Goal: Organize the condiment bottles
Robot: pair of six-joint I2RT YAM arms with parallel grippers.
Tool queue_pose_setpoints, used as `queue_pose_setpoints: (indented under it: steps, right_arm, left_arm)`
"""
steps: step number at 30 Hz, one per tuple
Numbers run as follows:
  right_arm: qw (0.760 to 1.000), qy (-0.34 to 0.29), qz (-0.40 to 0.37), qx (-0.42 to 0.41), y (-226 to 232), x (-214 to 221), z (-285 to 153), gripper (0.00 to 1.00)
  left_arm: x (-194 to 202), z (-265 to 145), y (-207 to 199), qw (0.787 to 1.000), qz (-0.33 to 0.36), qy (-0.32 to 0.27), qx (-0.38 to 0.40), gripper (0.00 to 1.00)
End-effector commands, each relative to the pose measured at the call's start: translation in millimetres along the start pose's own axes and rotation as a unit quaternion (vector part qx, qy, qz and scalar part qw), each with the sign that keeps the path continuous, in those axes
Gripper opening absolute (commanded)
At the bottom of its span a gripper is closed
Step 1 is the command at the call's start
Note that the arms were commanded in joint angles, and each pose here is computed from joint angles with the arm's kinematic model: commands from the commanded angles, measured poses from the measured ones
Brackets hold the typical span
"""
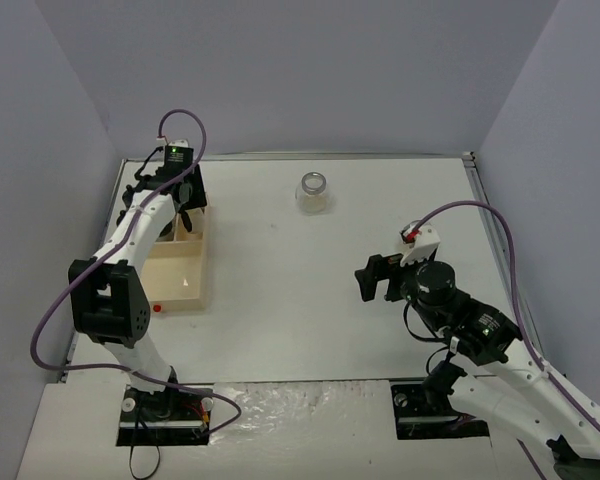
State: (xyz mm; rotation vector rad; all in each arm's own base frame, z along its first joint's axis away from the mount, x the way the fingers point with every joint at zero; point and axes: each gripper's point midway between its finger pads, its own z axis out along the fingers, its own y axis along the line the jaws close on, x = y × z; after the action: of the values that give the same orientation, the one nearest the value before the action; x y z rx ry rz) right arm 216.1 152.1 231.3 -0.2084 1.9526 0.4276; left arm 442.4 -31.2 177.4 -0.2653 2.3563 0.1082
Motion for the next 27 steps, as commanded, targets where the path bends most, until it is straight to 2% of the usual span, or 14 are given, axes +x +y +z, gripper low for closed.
queue_pose_setpoints:
  steps: [1, 9, 16, 21, 25, 27]
  right_arm:
    - [1.0, -0.022, 0.017, -0.006, 2, -11, -1, 1.0]
    - [1.0, -0.022, 0.017, -0.002, 0, -8, -2, 1.0]
    - [1.0, -0.019, 0.019, 0.001, -1, -5, -1, 1.0]
    - [1.0, -0.017, 0.021, 0.015, -6, -3, 2, 1.0]
    - [0.999, -0.009, 0.024, 0.035, -11, 2, 7, 1.0]
    - [0.998, -0.008, 0.03, 0.05, -15, 4, 11, 1.0]
  left_arm:
    - [-41, -5, -1, 0.998, -0.015, -0.064, 0.015, 0.06]
    - [-23, 20, 5, 0.999, -0.015, -0.049, 0.001, 0.06]
    - [-21, 22, 6, 0.999, -0.016, -0.047, 0.003, 0.09]
    - [-5, 29, 6, 0.999, -0.018, -0.032, 0.004, 0.25]
    - [5, 31, 7, 1.0, -0.021, -0.022, 0.005, 0.45]
    - [10, 30, 7, 0.999, -0.027, -0.021, 0.008, 0.6]
